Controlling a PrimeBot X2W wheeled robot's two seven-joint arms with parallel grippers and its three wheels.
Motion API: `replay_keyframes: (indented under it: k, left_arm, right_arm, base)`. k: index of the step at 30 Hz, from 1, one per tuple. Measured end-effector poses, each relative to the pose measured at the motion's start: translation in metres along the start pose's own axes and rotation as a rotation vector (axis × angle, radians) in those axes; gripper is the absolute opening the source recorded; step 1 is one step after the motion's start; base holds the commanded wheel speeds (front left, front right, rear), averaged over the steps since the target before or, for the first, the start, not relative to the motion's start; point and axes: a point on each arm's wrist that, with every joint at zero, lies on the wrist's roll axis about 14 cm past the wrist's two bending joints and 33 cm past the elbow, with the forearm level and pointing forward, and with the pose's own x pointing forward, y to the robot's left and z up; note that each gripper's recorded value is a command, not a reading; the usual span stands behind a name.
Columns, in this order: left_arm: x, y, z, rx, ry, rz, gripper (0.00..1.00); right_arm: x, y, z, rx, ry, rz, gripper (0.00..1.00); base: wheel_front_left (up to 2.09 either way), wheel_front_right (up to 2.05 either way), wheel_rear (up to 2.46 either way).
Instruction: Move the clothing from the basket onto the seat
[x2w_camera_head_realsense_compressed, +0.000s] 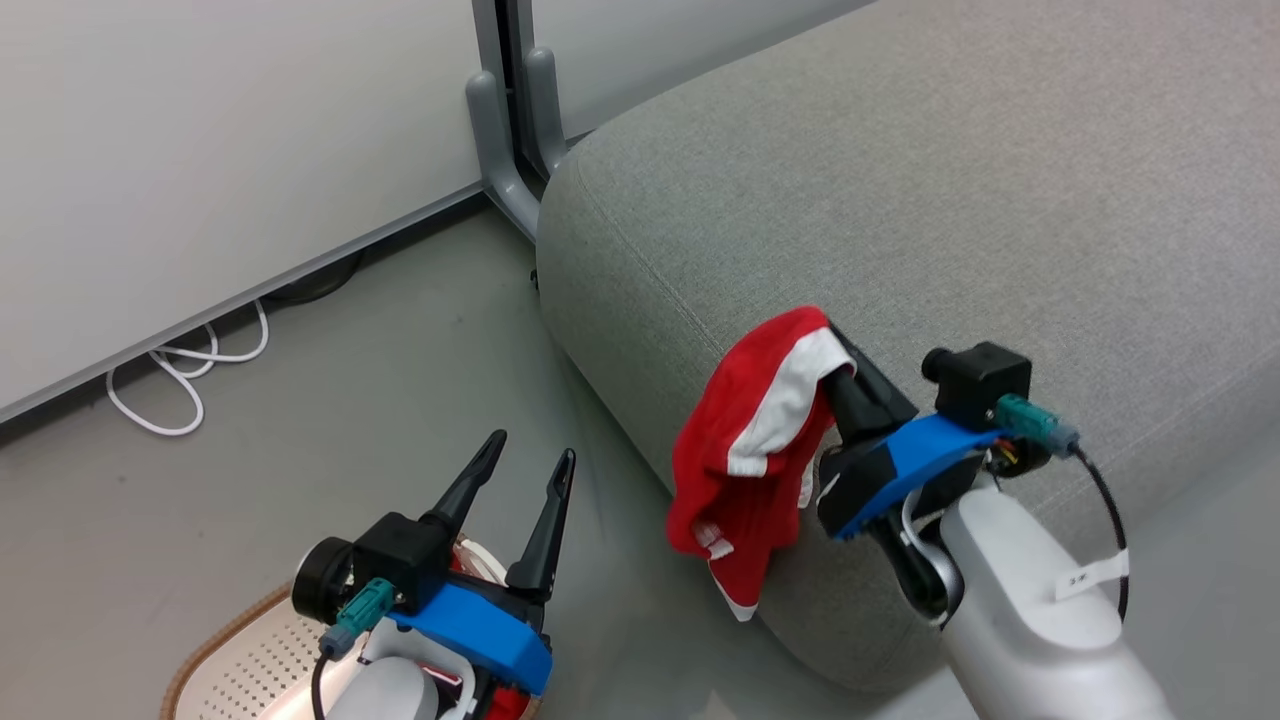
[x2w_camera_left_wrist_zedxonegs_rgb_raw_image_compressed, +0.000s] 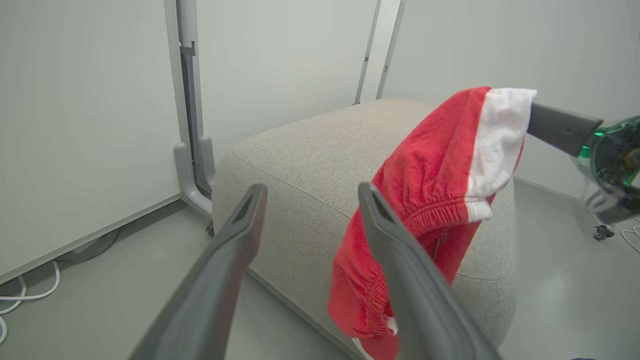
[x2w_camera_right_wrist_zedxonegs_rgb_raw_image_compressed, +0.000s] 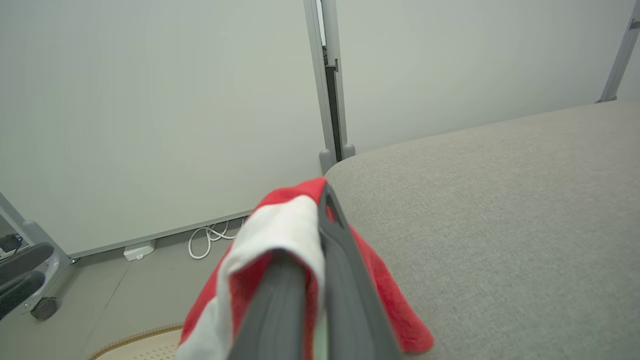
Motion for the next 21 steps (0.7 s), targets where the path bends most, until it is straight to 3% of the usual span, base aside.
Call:
replay_keyframes:
  k: [10, 21]
  left_arm:
    - [0.012, 0.032, -0.007, 0.015, -0.009, 0.009, 1.0]
    - [0.029, 0.071, -0.025, 0.058, -0.024, -0.038, 1.0]
  right_arm:
    - [0.06, -0.049, 0.059, 0.018, -0.116, -0.128, 0.0]
    - [0.132, -0.125, 0.131, -0.104, -0.253, -0.276, 0.0]
  base:
    - [0.0, 0.0, 0.0]
    - [0.0, 0.0, 0.0]
